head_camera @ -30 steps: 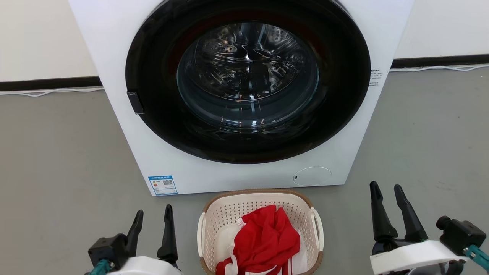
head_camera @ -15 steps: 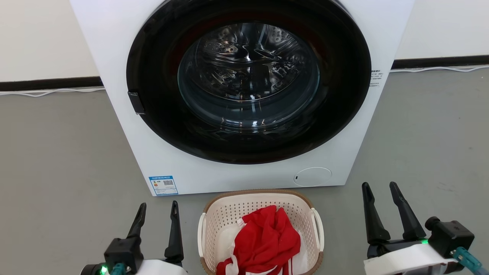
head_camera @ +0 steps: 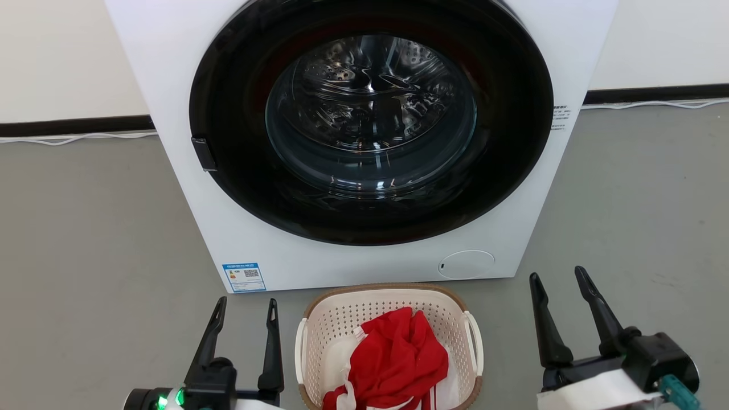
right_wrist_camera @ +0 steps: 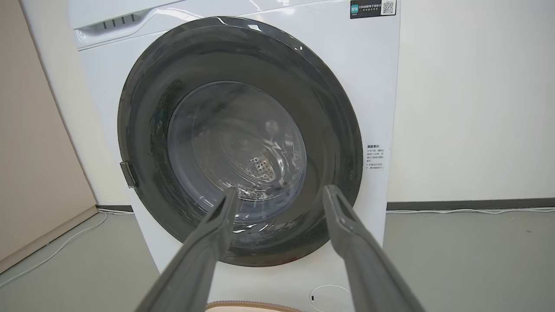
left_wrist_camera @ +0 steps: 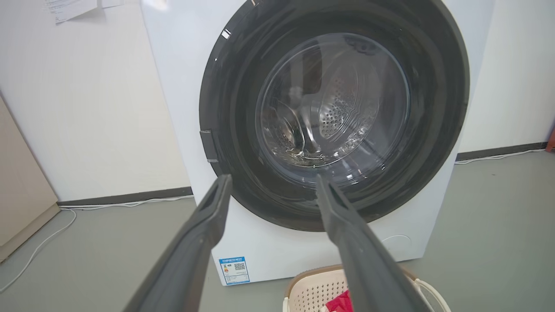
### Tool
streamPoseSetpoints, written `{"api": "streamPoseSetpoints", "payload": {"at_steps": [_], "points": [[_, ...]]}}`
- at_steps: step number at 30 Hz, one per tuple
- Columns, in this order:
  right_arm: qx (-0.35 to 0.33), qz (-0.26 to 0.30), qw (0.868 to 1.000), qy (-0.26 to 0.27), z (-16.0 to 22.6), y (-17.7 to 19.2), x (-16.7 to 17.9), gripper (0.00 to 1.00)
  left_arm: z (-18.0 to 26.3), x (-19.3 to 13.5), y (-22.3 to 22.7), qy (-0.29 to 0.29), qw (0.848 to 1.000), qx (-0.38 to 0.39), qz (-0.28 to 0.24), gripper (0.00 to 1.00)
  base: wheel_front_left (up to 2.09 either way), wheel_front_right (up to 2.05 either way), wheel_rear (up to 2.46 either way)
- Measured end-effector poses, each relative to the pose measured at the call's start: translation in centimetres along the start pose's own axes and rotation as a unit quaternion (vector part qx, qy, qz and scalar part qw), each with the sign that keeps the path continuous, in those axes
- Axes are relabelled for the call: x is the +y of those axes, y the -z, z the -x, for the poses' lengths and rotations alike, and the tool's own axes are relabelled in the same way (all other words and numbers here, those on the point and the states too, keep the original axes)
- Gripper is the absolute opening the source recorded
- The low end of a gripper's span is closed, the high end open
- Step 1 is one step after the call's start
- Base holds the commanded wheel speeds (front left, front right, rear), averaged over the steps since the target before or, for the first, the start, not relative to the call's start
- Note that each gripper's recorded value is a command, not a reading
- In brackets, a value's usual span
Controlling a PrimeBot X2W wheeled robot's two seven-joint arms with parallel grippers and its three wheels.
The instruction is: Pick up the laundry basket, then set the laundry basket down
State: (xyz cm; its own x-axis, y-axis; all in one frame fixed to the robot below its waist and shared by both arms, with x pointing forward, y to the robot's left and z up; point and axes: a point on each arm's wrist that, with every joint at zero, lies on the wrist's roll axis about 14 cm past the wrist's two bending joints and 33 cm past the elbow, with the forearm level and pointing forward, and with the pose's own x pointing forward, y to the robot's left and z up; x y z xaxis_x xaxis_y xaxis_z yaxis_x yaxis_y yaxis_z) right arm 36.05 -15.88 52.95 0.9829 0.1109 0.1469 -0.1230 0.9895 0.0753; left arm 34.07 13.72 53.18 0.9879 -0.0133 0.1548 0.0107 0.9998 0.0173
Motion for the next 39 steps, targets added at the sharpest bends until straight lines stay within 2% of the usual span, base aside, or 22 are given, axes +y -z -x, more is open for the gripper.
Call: {"api": "streamPoseSetpoints", "payload": {"at_steps": [3, 25, 39], "points": [[0.001, 0.015, 1.0, -0.004, 0.3, 0.1, 0.2, 1.0, 0.0, -0.2, -0.4, 0.003, 1.0, -0.009, -0.014, 1.0, 0.0, 0.0, 0.0], [0.002, 0.015, 1.0, -0.004, 0.4, 0.2, 0.1, 1.0, 0.5, -0.1, 0.0, 0.0, 1.0, -0.002, -0.008, 1.0, 0.0, 0.0, 0.0], [0.049, 0.01, 0.999, -0.002, -0.5, 3.4, -0.1, 1.0, -0.4, -0.2, 3.2, 0.001, 0.999, 0.047, -0.005, 1.0, 0.0, 0.0, 0.0]]}}
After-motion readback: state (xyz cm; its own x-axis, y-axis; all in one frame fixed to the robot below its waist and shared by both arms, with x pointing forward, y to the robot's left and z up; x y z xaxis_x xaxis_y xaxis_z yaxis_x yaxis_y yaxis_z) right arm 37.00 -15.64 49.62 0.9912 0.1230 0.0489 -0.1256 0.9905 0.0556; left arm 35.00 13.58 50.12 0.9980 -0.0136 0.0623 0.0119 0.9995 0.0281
